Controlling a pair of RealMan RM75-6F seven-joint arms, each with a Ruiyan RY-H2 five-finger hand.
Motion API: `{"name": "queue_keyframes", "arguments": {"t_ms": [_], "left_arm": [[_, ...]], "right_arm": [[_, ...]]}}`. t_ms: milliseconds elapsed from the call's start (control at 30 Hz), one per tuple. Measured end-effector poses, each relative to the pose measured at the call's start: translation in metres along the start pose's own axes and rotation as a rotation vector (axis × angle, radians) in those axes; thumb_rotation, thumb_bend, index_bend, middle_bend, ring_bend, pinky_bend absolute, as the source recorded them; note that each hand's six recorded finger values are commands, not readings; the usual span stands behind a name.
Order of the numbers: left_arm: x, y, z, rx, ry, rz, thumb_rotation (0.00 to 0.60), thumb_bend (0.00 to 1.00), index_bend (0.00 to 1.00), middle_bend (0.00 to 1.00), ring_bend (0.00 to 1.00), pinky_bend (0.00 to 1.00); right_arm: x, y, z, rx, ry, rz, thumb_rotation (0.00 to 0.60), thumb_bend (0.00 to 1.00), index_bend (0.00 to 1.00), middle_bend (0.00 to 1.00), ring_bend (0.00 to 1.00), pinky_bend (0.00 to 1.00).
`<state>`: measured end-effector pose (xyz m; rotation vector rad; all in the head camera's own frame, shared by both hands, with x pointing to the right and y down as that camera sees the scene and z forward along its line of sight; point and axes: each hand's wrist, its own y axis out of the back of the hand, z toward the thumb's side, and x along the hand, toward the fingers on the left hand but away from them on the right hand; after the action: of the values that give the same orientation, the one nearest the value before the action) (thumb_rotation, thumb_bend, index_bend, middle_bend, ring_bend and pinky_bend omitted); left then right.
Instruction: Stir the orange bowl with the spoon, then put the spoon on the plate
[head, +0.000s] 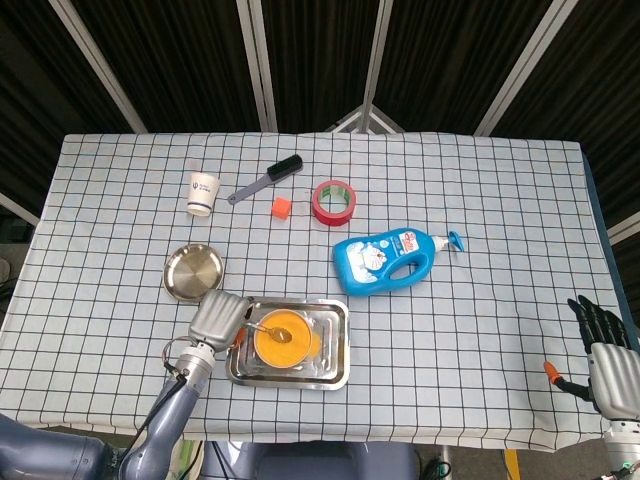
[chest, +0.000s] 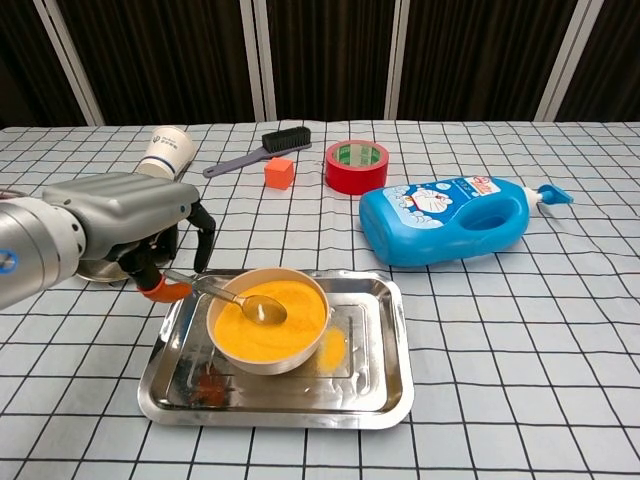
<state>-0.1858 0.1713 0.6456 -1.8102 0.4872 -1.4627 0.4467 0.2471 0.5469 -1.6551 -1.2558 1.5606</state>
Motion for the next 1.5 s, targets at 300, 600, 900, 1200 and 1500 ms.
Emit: {"name": "queue_keyframes", "arguments": {"t_ms": [300,600,900,1200,1500], "left_arm": [[-0.006,0.014,-0.015,-0.027,0.009,0.023,0.600,0.27,0.43,1.00,1.00,0.98],[-0.004,0.015,-0.024,-0.031,0.021,-0.017,0.600,0.40,0.46,1.00,1.00,0.98],[0.007,0.009,-0.014,0.003,0.020,-0.053,0.600,0.44,0.47,1.00,1.00,0.98],[0.014,0.006,-0.006,0.029,0.020,-0.063,0.600,0.47,0.48,1.00,1.00,0.98],[0.012,0.002,-0.002,0.020,0.017,-0.095,0.600,0.49,0.48,1.00,1.00,0.98]], "right_arm": [[0.000,-0.001,0.000,0.002,-0.001,0.002,0.600,0.31,0.00,0.00,0.00,0.00],[0.000,-0.001,0.001,0.004,-0.001,0.001,0.600,0.31,0.00,0.00,0.00,0.00],[0.000,-0.001,0.000,-0.002,-0.001,0.004,0.600,0.31,0.00,0.00,0.00,0.00],[0.000,-0.001,0.000,-0.006,-0.002,0.005,0.600,0.31,0.00,0.00,0.00,0.00],[0.000,-0.001,0.000,-0.006,-0.001,0.004,0.600,0.31,0.00,0.00,0.00,0.00]]}}
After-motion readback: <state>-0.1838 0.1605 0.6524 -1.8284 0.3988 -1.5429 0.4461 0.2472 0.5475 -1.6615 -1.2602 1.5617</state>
